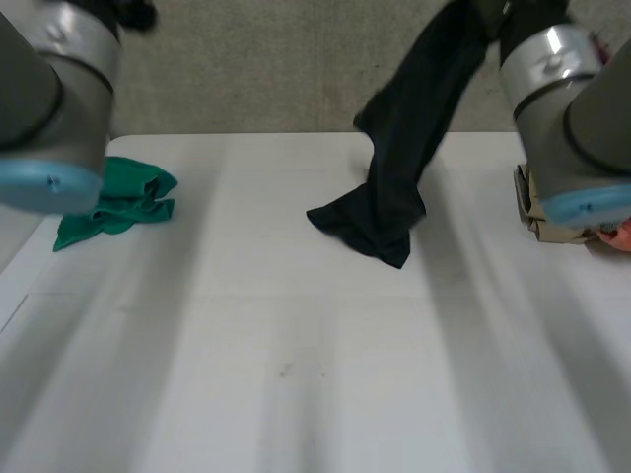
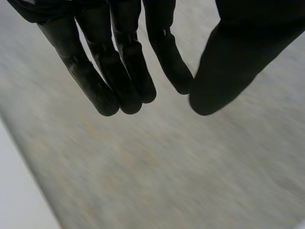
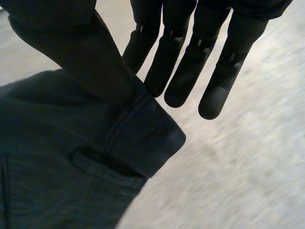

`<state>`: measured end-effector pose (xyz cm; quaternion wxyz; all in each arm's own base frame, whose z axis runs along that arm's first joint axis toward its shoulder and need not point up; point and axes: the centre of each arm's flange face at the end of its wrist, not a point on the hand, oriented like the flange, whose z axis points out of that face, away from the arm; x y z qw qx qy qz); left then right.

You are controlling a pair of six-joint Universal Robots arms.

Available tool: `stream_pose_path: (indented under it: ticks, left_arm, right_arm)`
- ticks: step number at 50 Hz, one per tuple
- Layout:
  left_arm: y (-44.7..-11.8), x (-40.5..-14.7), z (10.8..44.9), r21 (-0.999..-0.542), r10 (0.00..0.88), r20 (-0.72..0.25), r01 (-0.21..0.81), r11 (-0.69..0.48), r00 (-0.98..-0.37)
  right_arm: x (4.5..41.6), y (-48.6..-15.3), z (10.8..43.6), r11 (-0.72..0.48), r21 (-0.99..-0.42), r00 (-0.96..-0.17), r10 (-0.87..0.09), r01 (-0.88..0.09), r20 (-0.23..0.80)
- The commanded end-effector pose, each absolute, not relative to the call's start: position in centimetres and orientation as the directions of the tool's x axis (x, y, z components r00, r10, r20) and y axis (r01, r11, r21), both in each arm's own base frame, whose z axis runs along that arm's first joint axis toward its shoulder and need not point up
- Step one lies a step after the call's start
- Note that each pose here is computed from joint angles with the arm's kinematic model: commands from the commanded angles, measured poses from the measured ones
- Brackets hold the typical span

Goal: Fold the laundry.

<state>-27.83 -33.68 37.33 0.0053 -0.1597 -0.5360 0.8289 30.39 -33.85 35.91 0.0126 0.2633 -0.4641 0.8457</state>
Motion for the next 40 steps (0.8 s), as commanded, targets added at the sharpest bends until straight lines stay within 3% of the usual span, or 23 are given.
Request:
stream_pose_path:
  ticks: [1,9,21,31,35,40]
  left_arm:
    - [-33.5,-30.1,27.8,-0.967,0.359,-0.23,0.169,-0.193,-0.905]
    - [-33.1,-32.0,23.1,-0.987,0.449,-0.159,0.145,-0.066,-0.879]
    - [-31.6,-36.7,21.0,-0.996,0.592,-0.086,0.081,-0.035,-0.801]
    - [-29.6,-39.6,18.0,-0.99,0.627,-0.019,0.103,0.098,-0.779]
    - [-28.9,-39.9,16.8,-0.978,0.608,-0.02,0.14,0.151,-0.793]
    - [-31.3,-36.7,19.7,-0.981,0.391,-0.118,0.168,0.097,-0.913]
  right_arm:
    - [31.0,-32.5,31.5,-0.473,-0.815,-0.798,-0.318,-0.334,0.512]
    - [30.6,-30.8,31.5,-0.49,-0.811,-0.769,-0.366,-0.319,0.524]
    - [29.5,-26.4,35.1,-0.518,-0.835,-0.771,-0.45,-0.185,0.45]
    - [29.3,-23.6,36.6,-0.518,-0.844,-0.758,-0.493,-0.138,0.427]
    - [28.9,-24.1,36.5,-0.503,-0.851,-0.766,-0.484,-0.153,0.424]
    - [27.6,-25.6,36.2,-0.48,-0.858,-0.79,-0.447,-0.185,0.42]
